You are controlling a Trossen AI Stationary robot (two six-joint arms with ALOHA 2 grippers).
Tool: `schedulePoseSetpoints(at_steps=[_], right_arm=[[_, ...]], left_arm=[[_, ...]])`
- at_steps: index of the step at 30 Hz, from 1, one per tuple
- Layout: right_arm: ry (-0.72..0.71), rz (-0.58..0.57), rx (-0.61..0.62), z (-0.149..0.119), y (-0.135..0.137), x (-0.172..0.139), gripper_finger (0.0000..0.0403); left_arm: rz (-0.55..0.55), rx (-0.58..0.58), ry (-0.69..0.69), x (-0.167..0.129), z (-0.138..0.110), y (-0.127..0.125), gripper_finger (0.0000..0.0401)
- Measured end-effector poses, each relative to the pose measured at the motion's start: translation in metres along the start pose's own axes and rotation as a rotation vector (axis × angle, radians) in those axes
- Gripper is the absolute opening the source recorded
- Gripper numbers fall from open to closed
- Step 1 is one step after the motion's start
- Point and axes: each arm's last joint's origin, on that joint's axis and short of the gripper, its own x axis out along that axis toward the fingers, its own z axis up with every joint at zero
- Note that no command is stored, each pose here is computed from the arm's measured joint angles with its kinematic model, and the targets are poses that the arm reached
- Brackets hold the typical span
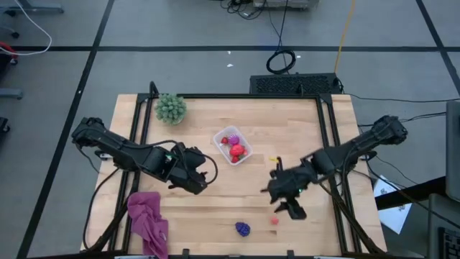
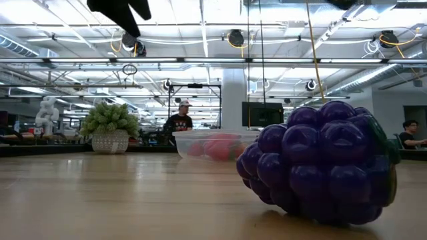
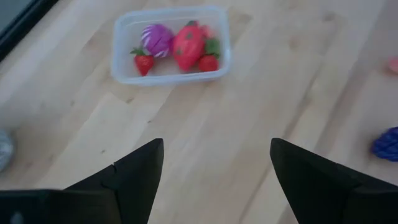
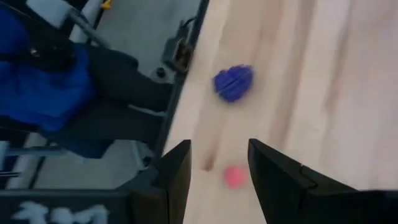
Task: Pick and placing Produce into tupperware
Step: Put the grapes into the transparent bin
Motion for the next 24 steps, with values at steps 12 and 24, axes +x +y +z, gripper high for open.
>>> schedulePoseSetpoints(at_steps=[12, 24], right_arm=[[-0.016, 0.098, 0.006, -0.035, 0.025, 0.044, 0.0151], [-0.002, 0.103, 0.062, -0.081, -0.002, 0.076, 0.0151]], left_arm=[[-0.162, 0.039, -0.088, 0.006, -0.010, -0.045, 0.0296], [-0.516, 0.210, -0.103, 0.065, -0.035, -0.132, 0.0296]])
